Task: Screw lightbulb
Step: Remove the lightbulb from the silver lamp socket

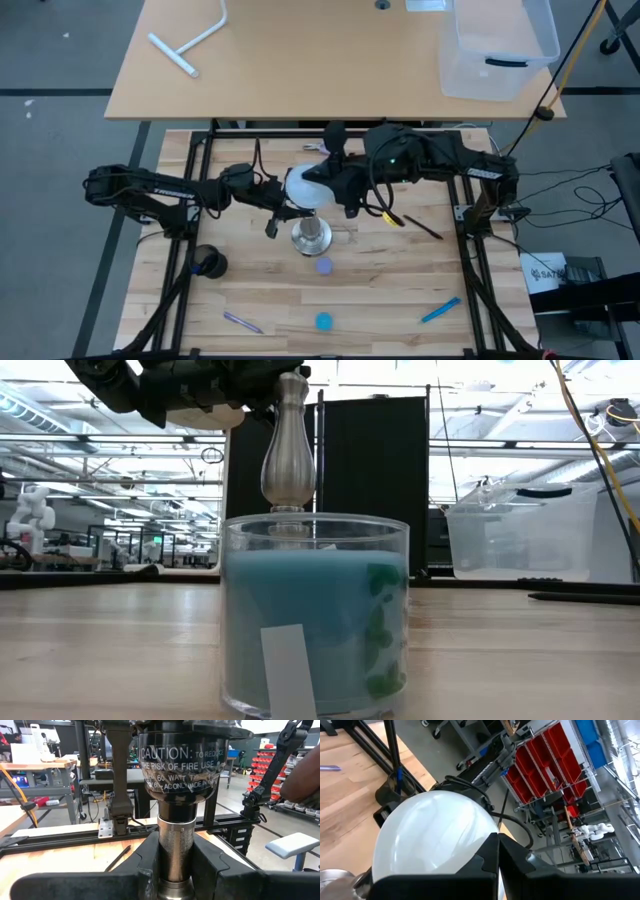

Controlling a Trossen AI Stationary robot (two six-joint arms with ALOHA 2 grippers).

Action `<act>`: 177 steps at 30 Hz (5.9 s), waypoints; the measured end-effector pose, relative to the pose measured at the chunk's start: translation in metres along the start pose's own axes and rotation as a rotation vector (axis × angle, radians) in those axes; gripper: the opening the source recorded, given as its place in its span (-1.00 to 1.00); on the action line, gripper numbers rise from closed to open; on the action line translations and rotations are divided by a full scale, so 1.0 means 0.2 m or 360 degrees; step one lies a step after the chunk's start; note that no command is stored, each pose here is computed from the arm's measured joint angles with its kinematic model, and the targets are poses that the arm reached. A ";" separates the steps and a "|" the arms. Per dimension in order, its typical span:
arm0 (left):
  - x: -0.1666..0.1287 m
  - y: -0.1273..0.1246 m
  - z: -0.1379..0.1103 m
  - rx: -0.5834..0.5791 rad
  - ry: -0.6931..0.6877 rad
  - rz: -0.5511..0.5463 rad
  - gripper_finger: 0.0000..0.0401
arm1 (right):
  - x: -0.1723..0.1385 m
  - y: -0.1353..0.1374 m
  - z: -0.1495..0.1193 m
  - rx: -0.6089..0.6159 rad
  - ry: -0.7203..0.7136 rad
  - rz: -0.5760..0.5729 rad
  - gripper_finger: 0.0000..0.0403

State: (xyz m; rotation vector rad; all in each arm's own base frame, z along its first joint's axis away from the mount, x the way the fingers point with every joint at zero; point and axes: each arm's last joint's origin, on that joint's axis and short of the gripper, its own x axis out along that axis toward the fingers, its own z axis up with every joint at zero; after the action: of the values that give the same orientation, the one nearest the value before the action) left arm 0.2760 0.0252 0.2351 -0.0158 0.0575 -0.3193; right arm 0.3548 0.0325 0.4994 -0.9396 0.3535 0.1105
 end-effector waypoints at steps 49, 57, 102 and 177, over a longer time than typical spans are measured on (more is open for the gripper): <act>-0.36 -0.28 0.37 0.0336 -0.0258 0.0348 0.13 | -0.21 0.33 0.27 0.0201 0.0516 -0.0322 -1.00; -0.41 -0.30 0.40 0.0351 -0.0331 0.0368 0.13 | -0.17 0.40 0.19 0.0479 0.0738 -0.0450 -1.00; -0.22 -0.22 0.50 0.0325 -0.0307 0.0509 -0.19 | 0.00 0.79 -0.50 0.0960 -0.0767 -0.0586 -0.69; -0.14 -0.27 0.46 0.0214 -0.0268 0.0465 -0.19 | 0.16 0.63 -0.48 0.0976 -0.0666 -0.0613 -0.08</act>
State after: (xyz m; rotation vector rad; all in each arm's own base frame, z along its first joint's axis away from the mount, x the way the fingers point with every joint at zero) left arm 0.2381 -0.0168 0.3288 0.0984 -0.1284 -0.0287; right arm 0.3291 0.0274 0.3388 -0.3456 -0.1846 -0.1498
